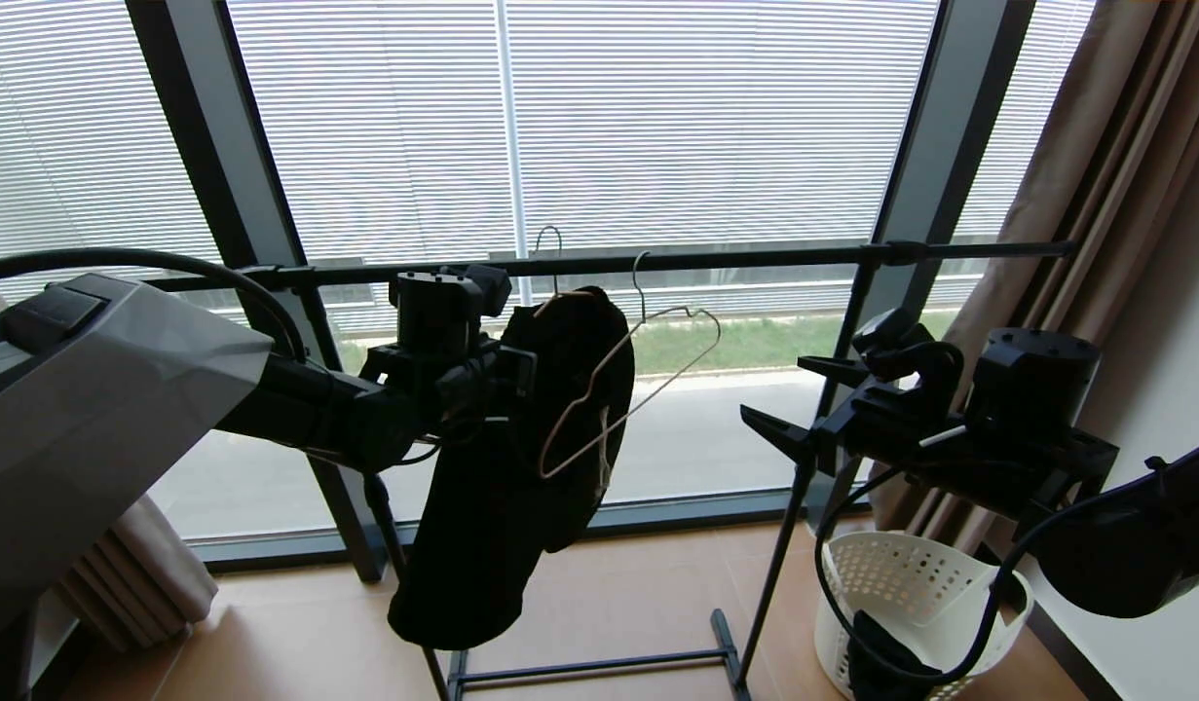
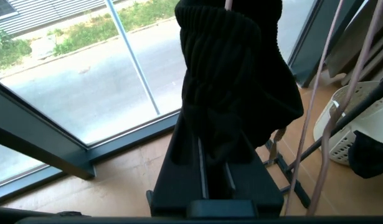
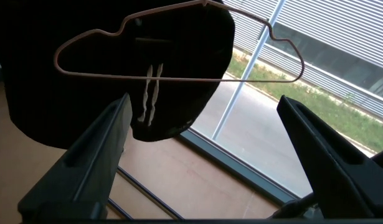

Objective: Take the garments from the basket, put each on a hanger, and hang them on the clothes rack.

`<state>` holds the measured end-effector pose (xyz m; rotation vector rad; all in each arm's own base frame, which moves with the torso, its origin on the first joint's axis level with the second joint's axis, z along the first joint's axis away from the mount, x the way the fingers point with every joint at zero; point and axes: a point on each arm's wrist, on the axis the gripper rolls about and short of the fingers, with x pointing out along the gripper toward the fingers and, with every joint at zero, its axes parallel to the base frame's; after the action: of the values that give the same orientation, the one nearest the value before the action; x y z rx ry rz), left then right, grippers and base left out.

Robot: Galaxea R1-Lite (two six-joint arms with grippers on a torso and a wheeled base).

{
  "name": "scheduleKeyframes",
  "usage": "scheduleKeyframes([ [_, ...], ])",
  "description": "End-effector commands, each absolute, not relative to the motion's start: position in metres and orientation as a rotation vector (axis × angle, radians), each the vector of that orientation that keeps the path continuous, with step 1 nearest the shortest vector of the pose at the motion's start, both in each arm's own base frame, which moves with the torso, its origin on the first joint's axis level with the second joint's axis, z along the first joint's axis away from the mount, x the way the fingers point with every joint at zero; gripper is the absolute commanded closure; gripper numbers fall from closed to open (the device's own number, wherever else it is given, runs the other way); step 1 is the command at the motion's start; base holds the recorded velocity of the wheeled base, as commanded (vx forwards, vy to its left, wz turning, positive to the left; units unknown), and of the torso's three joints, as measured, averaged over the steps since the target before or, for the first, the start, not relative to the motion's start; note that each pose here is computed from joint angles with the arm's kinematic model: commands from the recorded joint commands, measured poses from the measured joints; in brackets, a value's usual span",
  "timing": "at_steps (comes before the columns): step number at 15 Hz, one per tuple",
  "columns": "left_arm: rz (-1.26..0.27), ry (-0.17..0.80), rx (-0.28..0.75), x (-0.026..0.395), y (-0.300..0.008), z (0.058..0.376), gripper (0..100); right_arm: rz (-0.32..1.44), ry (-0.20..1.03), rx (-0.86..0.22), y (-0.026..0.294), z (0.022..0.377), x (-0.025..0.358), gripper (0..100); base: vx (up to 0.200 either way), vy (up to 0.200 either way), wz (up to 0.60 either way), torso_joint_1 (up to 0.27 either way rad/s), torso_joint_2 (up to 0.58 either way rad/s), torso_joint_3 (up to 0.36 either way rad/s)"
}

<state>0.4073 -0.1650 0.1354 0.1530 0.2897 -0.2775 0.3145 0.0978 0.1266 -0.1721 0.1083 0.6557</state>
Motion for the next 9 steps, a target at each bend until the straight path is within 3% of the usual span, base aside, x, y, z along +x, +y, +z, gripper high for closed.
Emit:
scheduleKeyframes([
  [1,-0.277,0.285,0.152,0.406,-0.165,0.138,100,0.657,0.108,-0.173,0.098,0.127,0.314,0,0.0,0.0,0.0,0.0,0.0,0.0],
  [9,-0.296,0.33,0.173,0.373,-0.158,0.141,100,0.658,0.109,-0.174,0.098,0.126,0.314,0,0.0,0.0,0.0,0.0,0.0,0.0],
])
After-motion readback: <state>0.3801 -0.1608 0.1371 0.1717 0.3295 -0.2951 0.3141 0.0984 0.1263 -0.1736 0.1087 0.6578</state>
